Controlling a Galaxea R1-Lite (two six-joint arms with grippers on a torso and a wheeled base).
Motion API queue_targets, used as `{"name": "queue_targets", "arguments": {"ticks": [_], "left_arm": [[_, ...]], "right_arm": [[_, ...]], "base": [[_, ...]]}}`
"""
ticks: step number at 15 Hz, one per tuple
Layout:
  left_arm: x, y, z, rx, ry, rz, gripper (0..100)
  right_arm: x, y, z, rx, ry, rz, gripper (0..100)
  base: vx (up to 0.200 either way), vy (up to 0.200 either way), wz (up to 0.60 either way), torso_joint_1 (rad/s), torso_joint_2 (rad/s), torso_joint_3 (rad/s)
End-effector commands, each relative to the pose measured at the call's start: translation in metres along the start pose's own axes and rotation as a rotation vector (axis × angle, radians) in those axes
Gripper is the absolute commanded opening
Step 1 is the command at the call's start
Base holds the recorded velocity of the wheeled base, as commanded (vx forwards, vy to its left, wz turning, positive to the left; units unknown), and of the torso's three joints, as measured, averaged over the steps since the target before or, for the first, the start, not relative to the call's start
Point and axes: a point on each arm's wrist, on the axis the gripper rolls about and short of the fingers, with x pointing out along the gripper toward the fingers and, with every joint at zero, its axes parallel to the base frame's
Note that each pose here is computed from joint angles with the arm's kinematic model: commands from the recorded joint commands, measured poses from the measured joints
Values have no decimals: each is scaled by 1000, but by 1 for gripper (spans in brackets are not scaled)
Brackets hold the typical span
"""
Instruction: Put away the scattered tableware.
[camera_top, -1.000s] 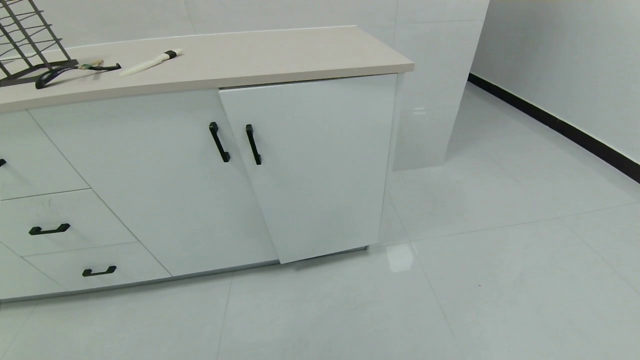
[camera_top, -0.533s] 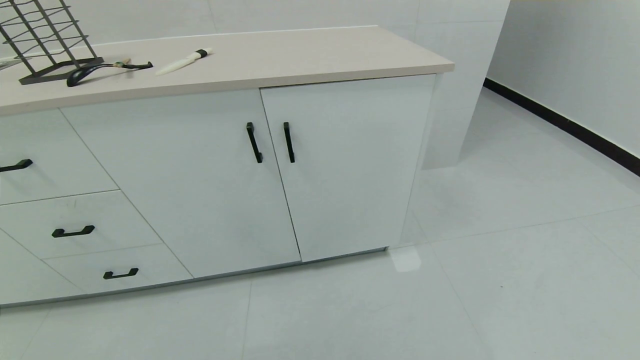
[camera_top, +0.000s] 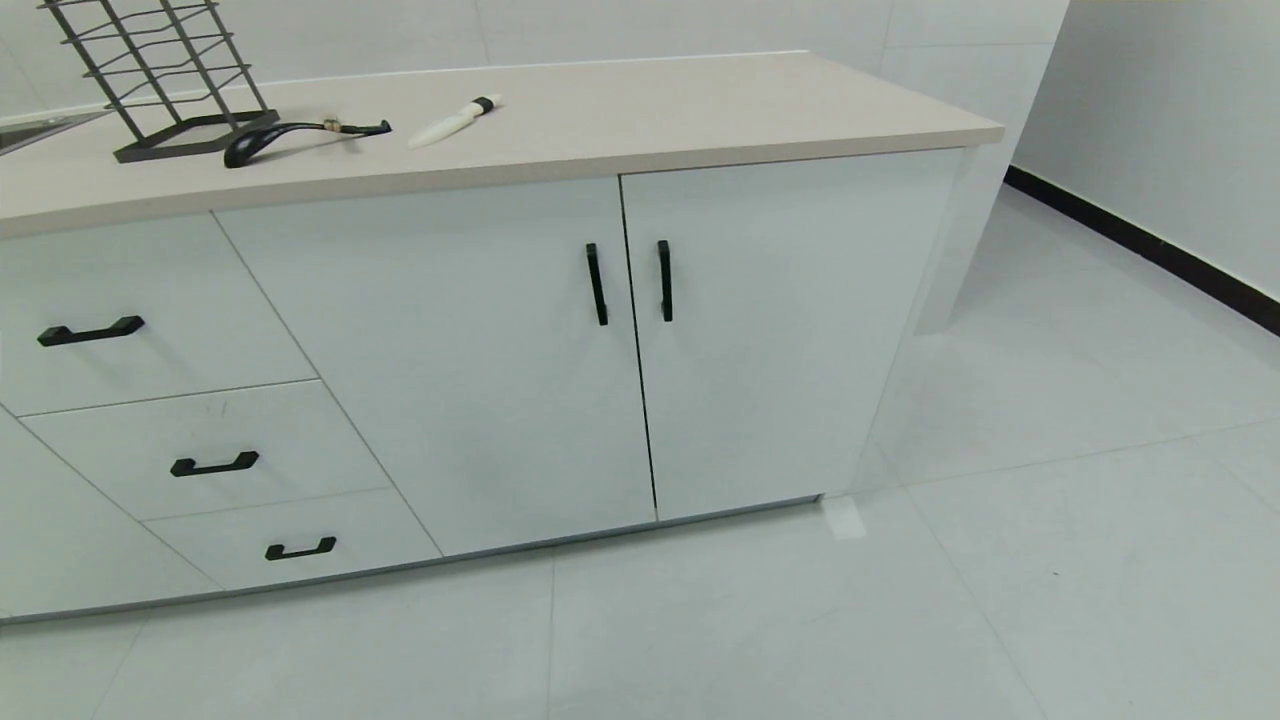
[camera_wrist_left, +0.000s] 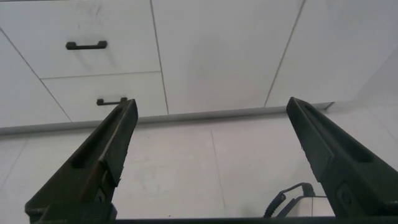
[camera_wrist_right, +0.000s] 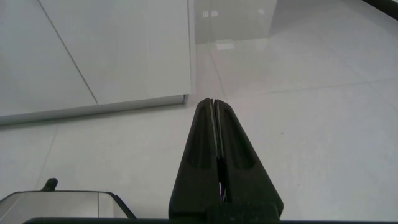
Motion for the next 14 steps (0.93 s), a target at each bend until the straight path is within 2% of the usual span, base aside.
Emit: {"name": "queue_targets", "arguments": {"ticks": [1,5,13,14], "left_arm": [[0,0,0,-2,0,1,100],[0,0,0,-1,0,1,100],[0,0,0,-4,0,3,100],[0,0,0,-4,0,3,100]], "right_arm": [[0,0,0,-1,4,1,0],[0,0,0,-3,4,-1,0],[0,0,0,2,4,-1,0],[0,0,0,2,4,-1,0]], "base": [[0,200,0,2,2,2],[0,200,0,6,-1,4],[0,0,600,2,-1,2],[0,0,0,0,0,0]]}}
